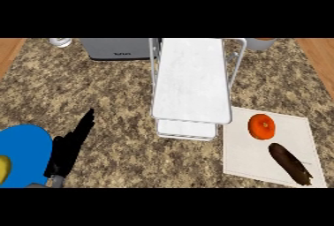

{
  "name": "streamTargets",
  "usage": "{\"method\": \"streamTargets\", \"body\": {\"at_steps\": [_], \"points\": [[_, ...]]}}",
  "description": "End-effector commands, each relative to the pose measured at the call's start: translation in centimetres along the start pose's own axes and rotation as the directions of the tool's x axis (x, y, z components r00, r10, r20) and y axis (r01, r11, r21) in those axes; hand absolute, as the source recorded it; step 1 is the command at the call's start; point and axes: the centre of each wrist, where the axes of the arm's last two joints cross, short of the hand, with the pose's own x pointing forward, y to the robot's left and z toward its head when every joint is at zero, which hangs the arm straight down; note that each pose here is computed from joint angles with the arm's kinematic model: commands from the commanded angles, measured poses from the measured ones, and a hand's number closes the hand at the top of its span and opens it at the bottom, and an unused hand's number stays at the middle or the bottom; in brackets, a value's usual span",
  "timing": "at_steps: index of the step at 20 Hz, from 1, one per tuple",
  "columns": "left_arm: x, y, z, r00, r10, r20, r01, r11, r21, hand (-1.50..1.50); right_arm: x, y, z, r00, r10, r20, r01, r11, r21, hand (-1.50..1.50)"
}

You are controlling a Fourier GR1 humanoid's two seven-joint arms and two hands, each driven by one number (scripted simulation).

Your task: Pick the sweet potato from the placemat and place it in the tiered shelf

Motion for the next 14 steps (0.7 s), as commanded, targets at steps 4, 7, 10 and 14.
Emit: {"method": "streamTargets", "body": {"at_steps": [4,7,10,14], "points": [[-0.3,0.4,0.2,1.0,-0.003,0.008,0.003,1.0,-0.003,0.0,3.0,-1.4,1.1,0.89,0.442,-0.114,-0.425,0.893,0.149,-1.5],[-0.5,0.4,0.1,1.0,-0.013,0.005,0.013,1.0,-0.02,0.0,3.5,-1.6,1.1,0.765,0.616,-0.185,-0.601,0.787,0.136,-1.5],[0.7,0.0,-0.3,0.999,-0.016,0.028,0.016,1.0,-0.014,0.0,4.7,-0.9,0.9,0.646,0.717,-0.262,-0.716,0.688,0.12,-1.5],[0.9,-0.9,-1.2,0.999,-0.012,0.033,0.014,0.999,-0.043,0.0,7.9,3.9,0.7,0.603,0.737,-0.304,-0.734,0.662,0.15,-1.5]]}}
